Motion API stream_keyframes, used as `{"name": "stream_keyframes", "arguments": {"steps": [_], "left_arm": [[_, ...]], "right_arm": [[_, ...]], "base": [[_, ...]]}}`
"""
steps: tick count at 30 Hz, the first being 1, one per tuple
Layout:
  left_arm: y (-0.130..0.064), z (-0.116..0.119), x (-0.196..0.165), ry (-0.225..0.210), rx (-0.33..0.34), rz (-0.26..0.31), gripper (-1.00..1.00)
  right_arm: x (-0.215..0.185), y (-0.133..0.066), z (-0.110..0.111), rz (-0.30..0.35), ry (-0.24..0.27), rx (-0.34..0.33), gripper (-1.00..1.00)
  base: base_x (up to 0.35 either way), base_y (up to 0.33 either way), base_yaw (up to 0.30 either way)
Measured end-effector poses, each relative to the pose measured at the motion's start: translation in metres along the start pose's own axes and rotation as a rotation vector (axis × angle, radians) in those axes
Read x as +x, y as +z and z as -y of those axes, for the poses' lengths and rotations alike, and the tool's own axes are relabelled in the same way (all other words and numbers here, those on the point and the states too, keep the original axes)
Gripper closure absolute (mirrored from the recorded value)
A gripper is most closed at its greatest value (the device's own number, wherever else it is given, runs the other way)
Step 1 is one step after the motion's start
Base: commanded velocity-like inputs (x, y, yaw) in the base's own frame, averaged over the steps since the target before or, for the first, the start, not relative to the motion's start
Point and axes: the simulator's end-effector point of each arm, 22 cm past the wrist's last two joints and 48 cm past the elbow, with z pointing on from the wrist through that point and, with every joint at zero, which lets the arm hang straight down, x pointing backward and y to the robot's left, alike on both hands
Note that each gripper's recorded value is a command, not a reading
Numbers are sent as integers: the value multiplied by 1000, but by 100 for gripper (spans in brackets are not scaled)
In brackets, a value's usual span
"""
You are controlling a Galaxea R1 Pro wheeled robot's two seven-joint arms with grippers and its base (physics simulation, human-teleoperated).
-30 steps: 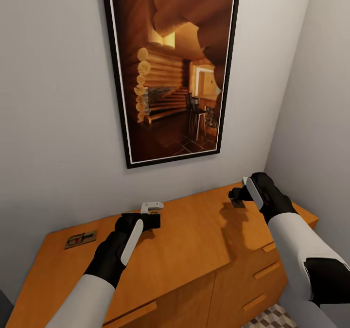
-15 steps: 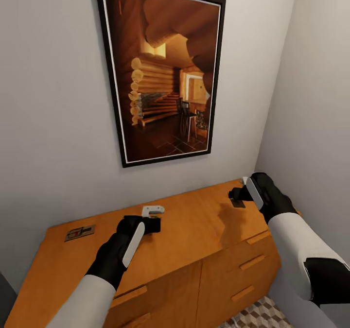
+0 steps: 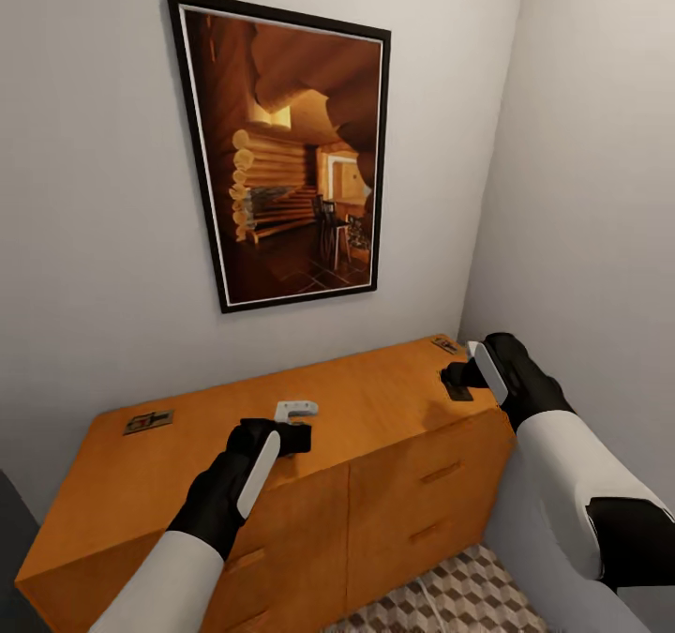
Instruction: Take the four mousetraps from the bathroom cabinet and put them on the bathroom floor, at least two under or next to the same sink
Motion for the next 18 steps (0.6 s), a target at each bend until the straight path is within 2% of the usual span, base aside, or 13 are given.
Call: {"name": "stream_keyframes", "arguments": {"steps": [6, 12, 18], "left_arm": [[-6, 3, -5, 5, 1, 0, 100], [-12, 15, -7, 51, 8, -1, 100], [-18, 16, -11, 55, 7, -1, 100]], "right_arm": [[-4, -6, 0, -1, 0, 1, 100], [-6, -11, 1, -7, 0, 1, 100], [-10, -17, 1, -7, 0, 1, 100]], "base": [[-268, -210, 0], [-280, -204, 0], [-283, -192, 0]]}}
